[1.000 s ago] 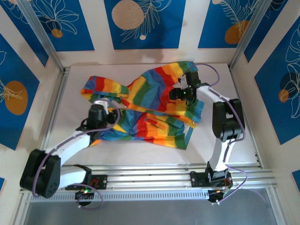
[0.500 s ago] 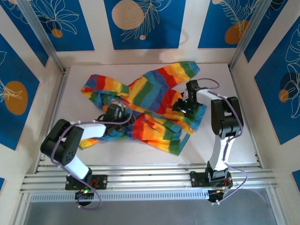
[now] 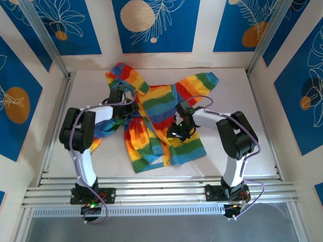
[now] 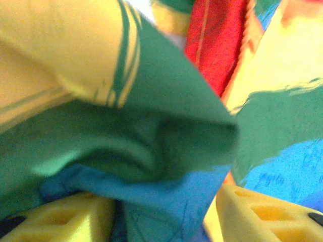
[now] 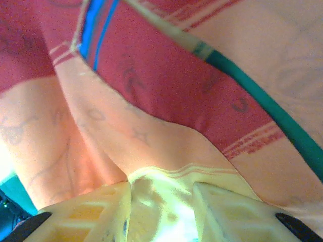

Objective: Zip up the jacket

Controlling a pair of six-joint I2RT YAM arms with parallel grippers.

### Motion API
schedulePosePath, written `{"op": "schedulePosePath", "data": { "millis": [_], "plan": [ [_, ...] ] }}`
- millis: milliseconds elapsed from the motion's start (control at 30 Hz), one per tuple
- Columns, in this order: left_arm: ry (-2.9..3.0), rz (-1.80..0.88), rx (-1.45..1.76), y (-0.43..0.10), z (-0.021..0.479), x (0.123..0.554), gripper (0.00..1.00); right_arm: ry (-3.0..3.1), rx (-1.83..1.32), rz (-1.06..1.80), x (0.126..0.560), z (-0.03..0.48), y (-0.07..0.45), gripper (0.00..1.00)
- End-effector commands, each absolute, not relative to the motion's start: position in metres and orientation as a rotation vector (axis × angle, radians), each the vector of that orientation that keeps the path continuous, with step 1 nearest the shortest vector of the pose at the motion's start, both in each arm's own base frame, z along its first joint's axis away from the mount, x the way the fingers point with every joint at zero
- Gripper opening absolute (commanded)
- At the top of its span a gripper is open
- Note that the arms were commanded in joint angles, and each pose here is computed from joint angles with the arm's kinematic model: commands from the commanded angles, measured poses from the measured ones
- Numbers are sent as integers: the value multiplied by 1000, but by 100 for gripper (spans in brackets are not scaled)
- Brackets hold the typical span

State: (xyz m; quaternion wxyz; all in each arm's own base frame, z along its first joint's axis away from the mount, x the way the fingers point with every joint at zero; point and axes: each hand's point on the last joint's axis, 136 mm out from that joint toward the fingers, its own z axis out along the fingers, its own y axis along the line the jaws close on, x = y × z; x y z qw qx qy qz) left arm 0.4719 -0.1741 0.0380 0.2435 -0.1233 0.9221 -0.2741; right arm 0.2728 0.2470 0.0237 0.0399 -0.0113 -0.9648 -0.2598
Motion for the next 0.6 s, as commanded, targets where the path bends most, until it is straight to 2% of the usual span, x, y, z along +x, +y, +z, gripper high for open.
{"op": "schedulePosePath", "data": {
  "millis": [0,100,233,400,567],
  "plan": [
    [2697,-842,-209,-217,12,461,53,-2980,-86,-758,272,31,241,39],
    [2704,-856,-126,-239,18,470,53,-3036,-67,-774,285,51,239,43],
    [2648,-854,-115,-235,44,477,54,-3093,-16,-753,303,72,233,44],
    [2617,-797,-18,-218,84,465,56,-3109,17,-747,333,78,229,42],
    [2620,-776,3,-208,95,436,55,-3023,-10,-849,367,66,242,35]
  ]
}}
